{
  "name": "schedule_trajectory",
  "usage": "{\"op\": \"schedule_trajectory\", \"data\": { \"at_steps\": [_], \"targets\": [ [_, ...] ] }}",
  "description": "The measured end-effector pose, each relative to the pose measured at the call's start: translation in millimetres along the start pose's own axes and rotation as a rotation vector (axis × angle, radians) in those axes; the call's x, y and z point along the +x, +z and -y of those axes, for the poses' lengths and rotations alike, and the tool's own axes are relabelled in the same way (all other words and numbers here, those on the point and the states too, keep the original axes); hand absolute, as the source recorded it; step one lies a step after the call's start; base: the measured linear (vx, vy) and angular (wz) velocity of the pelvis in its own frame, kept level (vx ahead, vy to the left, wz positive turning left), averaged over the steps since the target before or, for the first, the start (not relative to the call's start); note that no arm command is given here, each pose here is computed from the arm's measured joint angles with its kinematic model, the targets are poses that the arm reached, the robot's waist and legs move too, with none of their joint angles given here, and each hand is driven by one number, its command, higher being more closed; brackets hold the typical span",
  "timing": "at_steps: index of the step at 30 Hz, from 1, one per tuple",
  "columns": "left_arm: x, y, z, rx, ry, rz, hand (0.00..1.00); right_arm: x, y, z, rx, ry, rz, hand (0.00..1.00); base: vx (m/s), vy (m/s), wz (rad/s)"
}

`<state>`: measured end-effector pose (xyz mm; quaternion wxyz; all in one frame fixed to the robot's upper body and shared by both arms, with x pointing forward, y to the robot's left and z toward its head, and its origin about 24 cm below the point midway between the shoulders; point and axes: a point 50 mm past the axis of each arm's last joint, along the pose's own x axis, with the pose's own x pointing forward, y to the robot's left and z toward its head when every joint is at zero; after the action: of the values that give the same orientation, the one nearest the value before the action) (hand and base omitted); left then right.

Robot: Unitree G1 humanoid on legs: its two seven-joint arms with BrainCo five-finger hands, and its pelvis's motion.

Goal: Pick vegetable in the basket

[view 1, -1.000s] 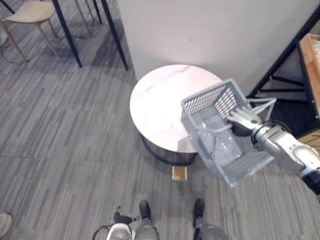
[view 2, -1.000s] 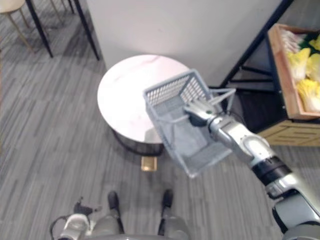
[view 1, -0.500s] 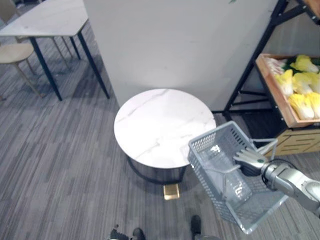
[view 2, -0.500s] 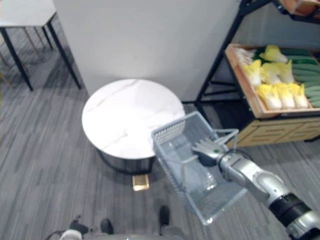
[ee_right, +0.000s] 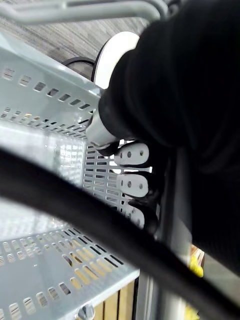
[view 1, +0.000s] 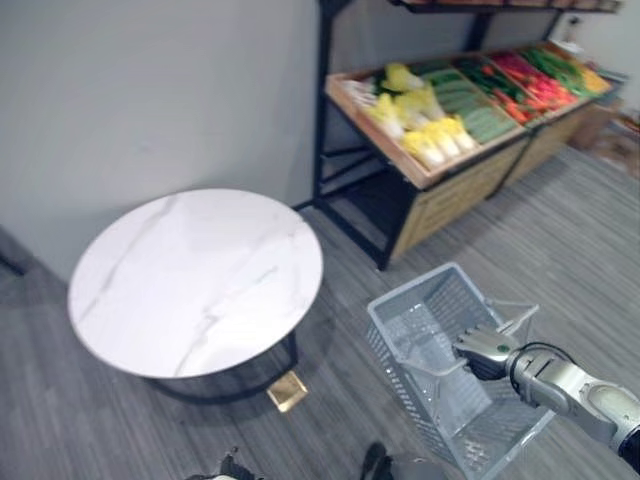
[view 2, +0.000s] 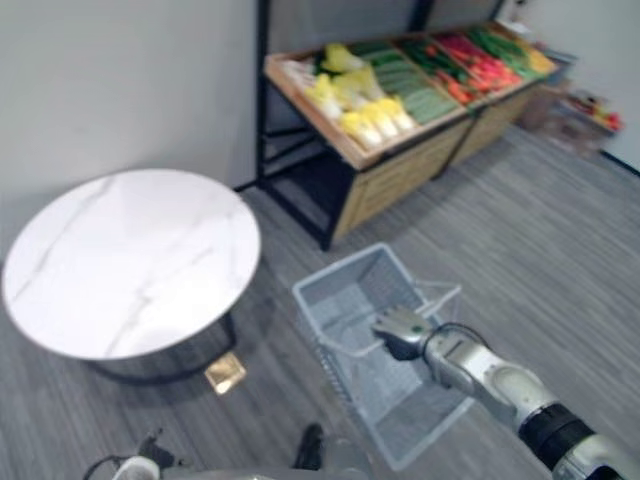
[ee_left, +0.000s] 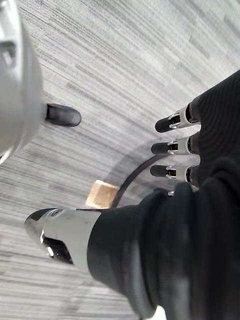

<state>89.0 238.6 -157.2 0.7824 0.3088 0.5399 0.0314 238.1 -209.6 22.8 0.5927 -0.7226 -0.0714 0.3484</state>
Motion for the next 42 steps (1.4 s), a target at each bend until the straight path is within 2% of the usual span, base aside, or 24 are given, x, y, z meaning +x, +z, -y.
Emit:
{"op": "schedule_trajectory", "data": {
  "at_steps": [4,7,12,17,28,36,42],
  "targets": [
    [0.1,2.3,1.6,-0.007,-0.014,0.003,0.0,8.1,-7.5,14.6,-0.045,-0.022,-0.012,1.0,-0.06,-0.148,-1.01],
    [-1.1,8.1,8.9,-0.008,-0.029,0.016,0.0,3.8,-11.0,6.6,-0.027,0.001,-0.048,1.0,-0.12,-0.163,-0.42],
    [-0.3,8.4,5.1,-0.034,-0.013,0.013,0.0,-1.6,-10.8,-0.2,-0.002,0.01,-0.057,1.0,-0.1,-0.058,-0.44],
    [-6.4,-4.0,16.1,-0.068,-0.013,0.0,0.0,12.0,-22.2,23.2,-0.066,-0.023,-0.061,1.0,0.01,0.032,-1.49],
    [-7.2,3.2,21.6,-0.072,-0.024,0.019,0.0,5.9,-27.7,17.3,-0.077,0.003,-0.078,1.0,0.0,0.127,-0.61],
    [-6.9,10.4,23.2,0.046,-0.041,0.069,0.0,-5.5,-31.9,0.2,0.001,0.001,-0.14,1.0,0.09,0.174,0.06],
    [-6.5,11.6,23.3,0.124,-0.058,0.092,0.0,2.6,-34.0,-0.9,0.063,-0.039,-0.2,1.0,0.0,0.145,-0.41]
  ]
}}
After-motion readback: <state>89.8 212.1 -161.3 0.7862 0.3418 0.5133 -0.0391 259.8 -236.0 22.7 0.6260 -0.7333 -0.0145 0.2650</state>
